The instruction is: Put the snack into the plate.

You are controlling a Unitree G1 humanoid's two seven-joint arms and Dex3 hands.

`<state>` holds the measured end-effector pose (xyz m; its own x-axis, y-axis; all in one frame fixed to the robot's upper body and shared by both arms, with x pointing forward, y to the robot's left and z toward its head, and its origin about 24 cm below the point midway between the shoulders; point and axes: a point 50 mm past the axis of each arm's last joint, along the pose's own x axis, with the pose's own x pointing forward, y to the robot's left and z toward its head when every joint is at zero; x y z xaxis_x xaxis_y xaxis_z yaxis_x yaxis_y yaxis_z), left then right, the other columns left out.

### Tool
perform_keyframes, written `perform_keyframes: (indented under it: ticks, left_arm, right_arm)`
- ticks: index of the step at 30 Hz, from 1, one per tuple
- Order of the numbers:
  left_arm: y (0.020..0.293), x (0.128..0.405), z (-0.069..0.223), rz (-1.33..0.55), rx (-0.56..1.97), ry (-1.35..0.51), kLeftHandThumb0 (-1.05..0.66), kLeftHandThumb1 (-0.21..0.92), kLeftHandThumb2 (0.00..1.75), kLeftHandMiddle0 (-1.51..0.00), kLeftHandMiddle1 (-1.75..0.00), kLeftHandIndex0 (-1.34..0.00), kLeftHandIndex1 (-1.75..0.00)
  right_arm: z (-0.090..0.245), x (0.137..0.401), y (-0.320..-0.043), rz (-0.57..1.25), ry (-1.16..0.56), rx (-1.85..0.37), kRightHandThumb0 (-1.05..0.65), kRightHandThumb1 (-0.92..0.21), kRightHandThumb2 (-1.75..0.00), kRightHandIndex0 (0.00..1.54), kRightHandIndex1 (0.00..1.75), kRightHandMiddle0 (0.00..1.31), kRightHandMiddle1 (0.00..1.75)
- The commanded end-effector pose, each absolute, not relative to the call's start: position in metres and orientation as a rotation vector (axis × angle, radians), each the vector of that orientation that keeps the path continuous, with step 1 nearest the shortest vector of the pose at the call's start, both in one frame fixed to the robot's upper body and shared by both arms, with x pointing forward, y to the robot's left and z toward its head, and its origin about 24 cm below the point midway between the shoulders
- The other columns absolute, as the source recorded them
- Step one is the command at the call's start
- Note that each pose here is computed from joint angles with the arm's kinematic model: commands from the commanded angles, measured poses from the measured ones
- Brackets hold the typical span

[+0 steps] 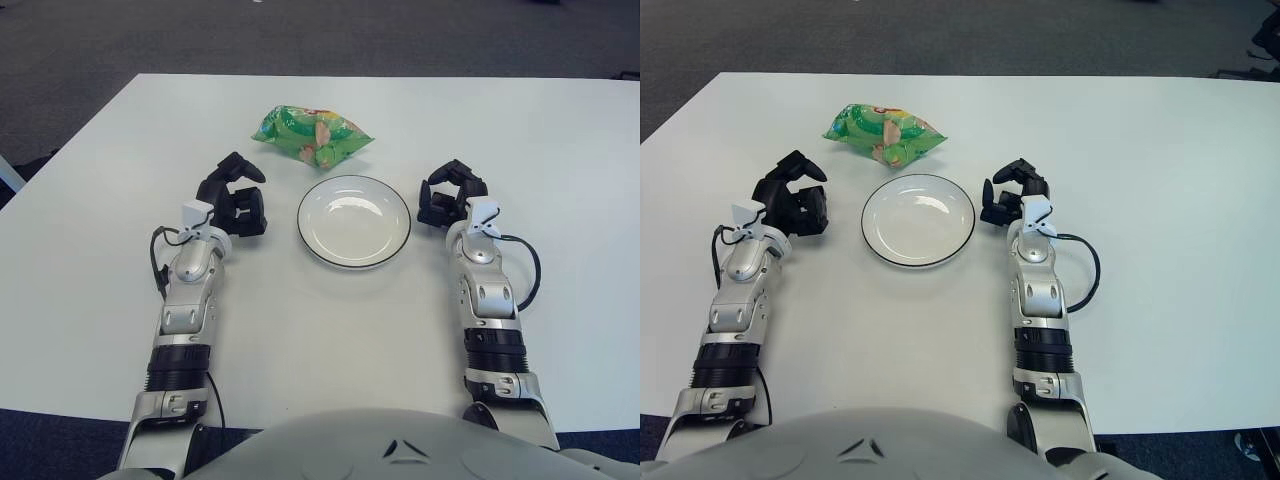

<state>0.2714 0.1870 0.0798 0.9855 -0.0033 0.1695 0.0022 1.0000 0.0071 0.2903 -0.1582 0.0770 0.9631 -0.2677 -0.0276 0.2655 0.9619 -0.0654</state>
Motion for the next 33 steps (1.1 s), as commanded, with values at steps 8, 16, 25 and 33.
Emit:
perform_keyframes:
  ticks: [8, 16, 25, 33]
  left_arm:
    - [0.19, 0.26, 0.056, 0.022, -0.012, -0.073, -0.48, 0.3, 1.33, -1.28, -1.75, -0.62, -1.75]
    - [0.192, 0.261, 0.056, 0.029, 0.006, -0.078, -0.49, 0.3, 1.34, -1.29, -1.75, -0.62, -1.75]
    - [0.198, 0.264, 0.059, 0.046, 0.15, -0.154, -0.47, 0.35, 1.27, -1.25, -1.75, -0.58, -1.75]
    - [0.212, 0.281, 0.08, 0.036, 0.402, -0.272, -0.46, 0.38, 1.24, -1.22, -1.75, -0.56, -1.75]
  right_arm:
    - [0.045, 0.275, -0.163, -0.282, 0.168, -0.049, -0.51, -0.26, -1.39, 1.27, 1.75, 0.66, 1.75]
    - [0.045, 0.275, -0.163, -0.284, 0.167, -0.043, -0.51, -0.26, -1.39, 1.28, 1.75, 0.67, 1.75]
    - [0.045, 0.275, -0.162, -0.287, 0.173, -0.039, -0.51, -0.25, -1.39, 1.29, 1.75, 0.67, 1.75]
    - [0.045, 0.276, -0.164, -0.287, 0.172, -0.039, -0.51, -0.25, -1.39, 1.29, 1.75, 0.67, 1.75]
